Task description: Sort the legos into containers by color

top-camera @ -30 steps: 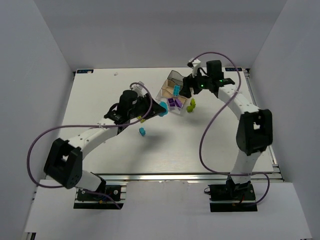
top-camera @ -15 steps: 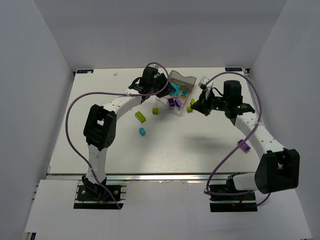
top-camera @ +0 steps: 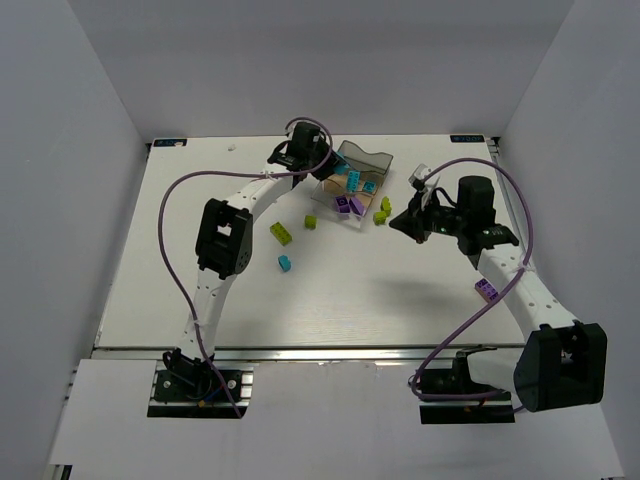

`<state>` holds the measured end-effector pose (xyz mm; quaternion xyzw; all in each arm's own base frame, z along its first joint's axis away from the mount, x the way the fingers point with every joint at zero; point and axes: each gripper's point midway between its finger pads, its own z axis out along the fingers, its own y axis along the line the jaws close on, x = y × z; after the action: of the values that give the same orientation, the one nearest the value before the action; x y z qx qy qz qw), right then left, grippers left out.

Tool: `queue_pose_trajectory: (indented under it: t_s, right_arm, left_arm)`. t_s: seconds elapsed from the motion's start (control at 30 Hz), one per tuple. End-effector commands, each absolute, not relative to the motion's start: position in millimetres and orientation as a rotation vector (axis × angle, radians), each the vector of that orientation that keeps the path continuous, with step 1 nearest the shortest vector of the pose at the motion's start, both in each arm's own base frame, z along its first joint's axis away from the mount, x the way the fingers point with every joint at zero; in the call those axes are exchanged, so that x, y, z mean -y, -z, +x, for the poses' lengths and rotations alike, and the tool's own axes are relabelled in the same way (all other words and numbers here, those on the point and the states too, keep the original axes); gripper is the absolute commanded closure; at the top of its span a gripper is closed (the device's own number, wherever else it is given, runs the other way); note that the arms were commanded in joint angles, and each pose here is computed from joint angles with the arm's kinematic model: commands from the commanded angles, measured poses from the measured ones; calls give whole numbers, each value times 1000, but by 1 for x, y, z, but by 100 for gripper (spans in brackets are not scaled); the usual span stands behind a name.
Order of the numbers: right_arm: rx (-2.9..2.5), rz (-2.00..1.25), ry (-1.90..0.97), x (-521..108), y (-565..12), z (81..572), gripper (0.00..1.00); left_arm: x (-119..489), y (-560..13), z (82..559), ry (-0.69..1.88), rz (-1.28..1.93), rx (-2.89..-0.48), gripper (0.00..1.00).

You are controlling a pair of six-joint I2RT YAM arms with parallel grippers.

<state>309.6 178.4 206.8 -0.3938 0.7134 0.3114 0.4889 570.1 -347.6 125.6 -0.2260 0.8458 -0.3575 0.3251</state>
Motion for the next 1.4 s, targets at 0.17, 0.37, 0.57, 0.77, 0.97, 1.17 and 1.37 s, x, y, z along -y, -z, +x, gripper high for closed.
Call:
queue_pose_trajectory:
  t_s: [0.17,0.37,0.57,0.77,0.97,1.17,1.37]
  right_arm:
    - [-1695,-931,-743,-176,-216,314,100]
    - [-1698,-933,-744,-175,-215,313,100]
    - [-1698,-944,-751,-176,-215,310,96]
    - [-1690,-982,-741,-175,-217,308,61]
    - [-1647,-1039,-733,-177,-219,305,11]
    - [-1667,-1111,-842,-193,-214,302,11]
    - [-1794,-1218,-888,-220,-197,298,11]
  left_arm:
    - [342,-151,566,931,-662,-2183,74]
    - [343,-152,566,932,-666,-2188,46]
    - [344,-167,567,946,-655,-2167,37]
    - [343,-206,566,990,-620,-2099,43]
    - [320,-261,539,924,-489,-2044,78]
    - [272,-246,476,740,-378,-2102,92]
    - [209,-222,390,596,-374,-2140,91]
